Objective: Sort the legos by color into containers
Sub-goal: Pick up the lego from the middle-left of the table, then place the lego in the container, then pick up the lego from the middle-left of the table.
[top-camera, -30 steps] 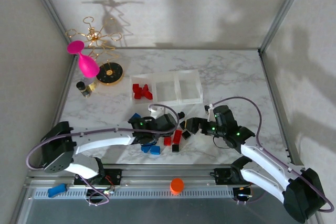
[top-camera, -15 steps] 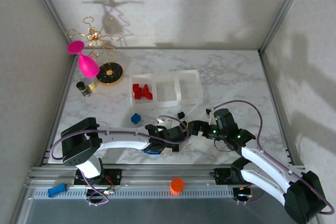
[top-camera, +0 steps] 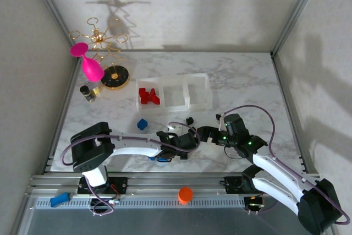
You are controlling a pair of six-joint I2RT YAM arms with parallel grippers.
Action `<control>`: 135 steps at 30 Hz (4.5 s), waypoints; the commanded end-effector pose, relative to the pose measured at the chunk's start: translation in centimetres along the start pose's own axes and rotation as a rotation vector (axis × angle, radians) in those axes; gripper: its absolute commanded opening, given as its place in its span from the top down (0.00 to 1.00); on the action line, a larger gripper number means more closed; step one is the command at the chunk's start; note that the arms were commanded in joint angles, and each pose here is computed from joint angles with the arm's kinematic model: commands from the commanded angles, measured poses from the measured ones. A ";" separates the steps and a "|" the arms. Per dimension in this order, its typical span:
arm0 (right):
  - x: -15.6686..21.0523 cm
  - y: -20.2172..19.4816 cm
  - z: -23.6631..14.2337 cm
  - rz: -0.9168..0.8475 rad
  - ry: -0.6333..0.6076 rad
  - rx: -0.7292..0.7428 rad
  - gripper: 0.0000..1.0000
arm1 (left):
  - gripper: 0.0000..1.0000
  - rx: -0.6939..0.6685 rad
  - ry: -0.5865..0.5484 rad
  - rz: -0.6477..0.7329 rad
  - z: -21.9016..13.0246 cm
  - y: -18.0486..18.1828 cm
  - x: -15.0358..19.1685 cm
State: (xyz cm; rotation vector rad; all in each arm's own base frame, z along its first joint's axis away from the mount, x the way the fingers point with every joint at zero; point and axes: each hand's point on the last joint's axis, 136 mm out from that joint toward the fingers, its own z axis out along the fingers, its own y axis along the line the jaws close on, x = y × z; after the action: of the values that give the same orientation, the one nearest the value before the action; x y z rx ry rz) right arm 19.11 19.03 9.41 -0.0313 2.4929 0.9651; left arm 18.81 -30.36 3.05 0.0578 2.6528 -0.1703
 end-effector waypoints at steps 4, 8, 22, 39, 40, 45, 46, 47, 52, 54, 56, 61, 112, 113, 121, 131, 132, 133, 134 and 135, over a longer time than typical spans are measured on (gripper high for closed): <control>-0.6 0.3 -0.3 -0.015 -0.018 0.003 0.01 | 0.49 -0.070 0.024 0.049 0.8 0.8 0.7; -0.8 0.4 -0.5 -0.025 -0.022 0.010 0.01 | 0.51 -0.108 0.016 0.047 0.5 2.0 0.8; -1.2 0.6 -0.3 -0.034 -0.029 0.006 0.01 | 0.60 -0.079 0.010 0.053 0.4 1.2 0.4; -3.8 2.7 -0.5 -0.101 -0.113 -0.048 0.01 | 0.69 -0.103 -0.158 -0.045 -4.8 3.4 -6.3; -4.3 3.1 -0.5 -0.116 -0.128 -0.060 0.01 | 0.69 -0.109 -0.177 -0.065 -5.2 4.1 -7.3; -6.5 5.1 -0.7 -0.214 -0.212 -0.115 0.01 | 0.69 -0.141 -0.242 -0.148 -6.6 7.3 -12.5; -7.0 5.4 -0.7 -0.237 -0.226 -0.119 0.01 | 0.69 -0.154 -0.260 -0.161 -6.8 7.9 -13.7; -7.5 5.7 -0.6 -0.261 -0.240 -0.121 0.01 | 0.69 -0.170 -0.279 -0.168 -7.0 8.5 -15.0; -8.8 6.2 0.3 -0.348 -0.301 -0.137 0.01 | 0.69 -0.249 -0.297 -0.211 -5.4 11.1 -19.8; -8.8 6.8 0.6 -0.378 -0.309 -0.176 0.01 | 0.68 -0.271 -0.324 -0.226 -4.9 11.6 -21.6; -8.6 7.1 1.0 -0.406 -0.323 -0.215 0.01 | 0.68 -0.277 -0.320 -0.239 -3.6 12.1 -23.2; -8.5 6.0 2.3 -0.435 -0.332 -0.183 0.01 | 0.66 -0.302 -0.290 -0.287 -0.1 13.8 -25.8; -0.2 -3.9 -2.5 0.070 -0.135 0.210 0.01 | 0.40 0.133 0.025 -0.074 -3.6 -4.5 -1.8; -0.2 -4.2 -2.5 0.080 -0.137 0.225 0.01 | 0.40 0.130 0.030 -0.068 -3.4 -4.6 -1.6; -0.5 -3.9 -2.5 0.067 -0.155 0.209 0.01 | 0.39 0.084 0.065 -0.031 -1.0 -5.1 -0.5; -0.6 -4.0 -2.3 0.056 -0.167 0.197 0.01 | 0.39 0.102 0.075 -0.017 0.2 -6.5 -0.2; -0.6 -4.0 -2.3 0.055 -0.169 0.198 0.01 | 0.39 0.083 0.072 -0.013 0.4 -6.2 -0.3; -0.6 -4.0 -2.3 0.053 -0.167 0.199 0.01 | 0.40 0.066 0.066 -0.010 0.5 -5.9 -0.3; -0.6 -4.0 -2.3 0.053 -0.168 0.198 0.01 | 0.41 0.050 0.058 -0.009 0.6 -5.6 -0.5; -0.6 -4.0 -2.3 0.051 -0.169 0.199 0.01 | 0.42 0.043 0.057 -0.006 0.6 -5.4 -0.4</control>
State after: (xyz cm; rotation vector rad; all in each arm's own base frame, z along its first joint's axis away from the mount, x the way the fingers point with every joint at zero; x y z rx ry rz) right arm 19.42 14.67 9.04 0.1706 2.4382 0.7224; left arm 18.79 -36.50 3.61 0.0632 2.7149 -0.3096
